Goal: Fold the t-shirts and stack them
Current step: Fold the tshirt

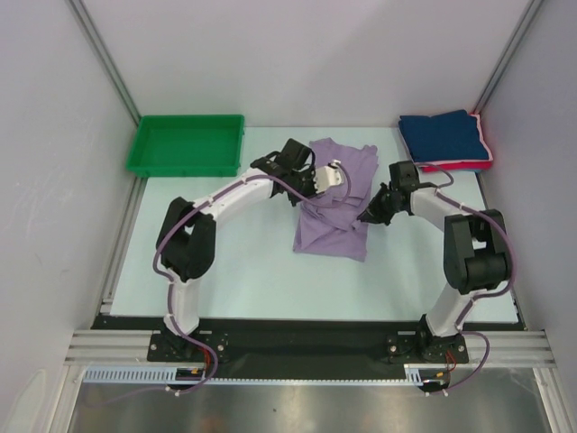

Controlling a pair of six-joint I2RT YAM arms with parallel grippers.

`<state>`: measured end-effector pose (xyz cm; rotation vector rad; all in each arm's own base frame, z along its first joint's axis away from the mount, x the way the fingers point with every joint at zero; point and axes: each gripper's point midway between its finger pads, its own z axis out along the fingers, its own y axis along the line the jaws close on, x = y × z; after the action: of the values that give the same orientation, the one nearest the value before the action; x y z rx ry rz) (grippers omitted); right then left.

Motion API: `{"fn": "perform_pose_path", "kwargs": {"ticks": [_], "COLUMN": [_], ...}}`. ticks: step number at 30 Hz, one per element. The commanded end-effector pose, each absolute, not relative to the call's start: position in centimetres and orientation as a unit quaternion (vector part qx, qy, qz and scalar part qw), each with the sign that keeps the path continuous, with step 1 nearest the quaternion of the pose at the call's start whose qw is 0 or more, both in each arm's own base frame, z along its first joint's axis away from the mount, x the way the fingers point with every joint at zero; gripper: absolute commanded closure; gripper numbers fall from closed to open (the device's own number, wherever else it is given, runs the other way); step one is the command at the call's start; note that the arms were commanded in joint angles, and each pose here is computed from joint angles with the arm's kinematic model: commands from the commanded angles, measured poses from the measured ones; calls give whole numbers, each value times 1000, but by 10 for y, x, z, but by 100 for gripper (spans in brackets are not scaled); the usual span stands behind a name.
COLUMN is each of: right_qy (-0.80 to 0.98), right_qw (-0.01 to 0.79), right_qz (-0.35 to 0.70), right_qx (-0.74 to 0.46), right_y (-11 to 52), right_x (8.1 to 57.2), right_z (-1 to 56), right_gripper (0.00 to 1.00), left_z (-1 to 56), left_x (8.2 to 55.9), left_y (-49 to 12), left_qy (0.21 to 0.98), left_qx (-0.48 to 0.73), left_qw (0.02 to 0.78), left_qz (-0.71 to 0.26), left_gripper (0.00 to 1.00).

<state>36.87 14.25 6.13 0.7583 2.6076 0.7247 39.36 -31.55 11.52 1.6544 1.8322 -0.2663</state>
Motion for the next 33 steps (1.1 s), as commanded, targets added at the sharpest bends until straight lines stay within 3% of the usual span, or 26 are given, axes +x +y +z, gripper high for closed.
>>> {"fn": "perform_pose_path", "kwargs": {"ticks": [1,10,13,15,16,19,24,29,33], "right_qy": [911,907,905,905,907,904,899,913,927], "right_qw": [178,179,178,177,176,202,265,290,243], "right_qz": [267,262,265,264,260,237,193,180,239], "right_qx": [258,276,282,283,282,293,290,221,154], "right_y": [142,136,136,136,135,115,75,93,150], "right_x": [390,409,413,417,417,431,447,422,374], "right_z": [67,56,54,52,51,60,102,136,121], "right_gripper": [100,97,86,78,73,67,63,64,74], "left_z": [115,105,105,104,103,106,145,193,164], "left_x": [413,452,464,466,466,471,497,451,368], "left_y": [-324,-325,-323,-324,-324,-325,-317,-310,-307], "left_qy": [695,702,708,710,712,726,762,779,781], "left_qx": [630,613,600,598,595,573,493,461,472], "left_qw": [335,360,371,372,371,380,419,389,296], "left_qz": [-89,-42,-30,-30,-31,-29,-28,-172,-281], "left_gripper": [100,100,99,91,76,54,46,45,46]}}
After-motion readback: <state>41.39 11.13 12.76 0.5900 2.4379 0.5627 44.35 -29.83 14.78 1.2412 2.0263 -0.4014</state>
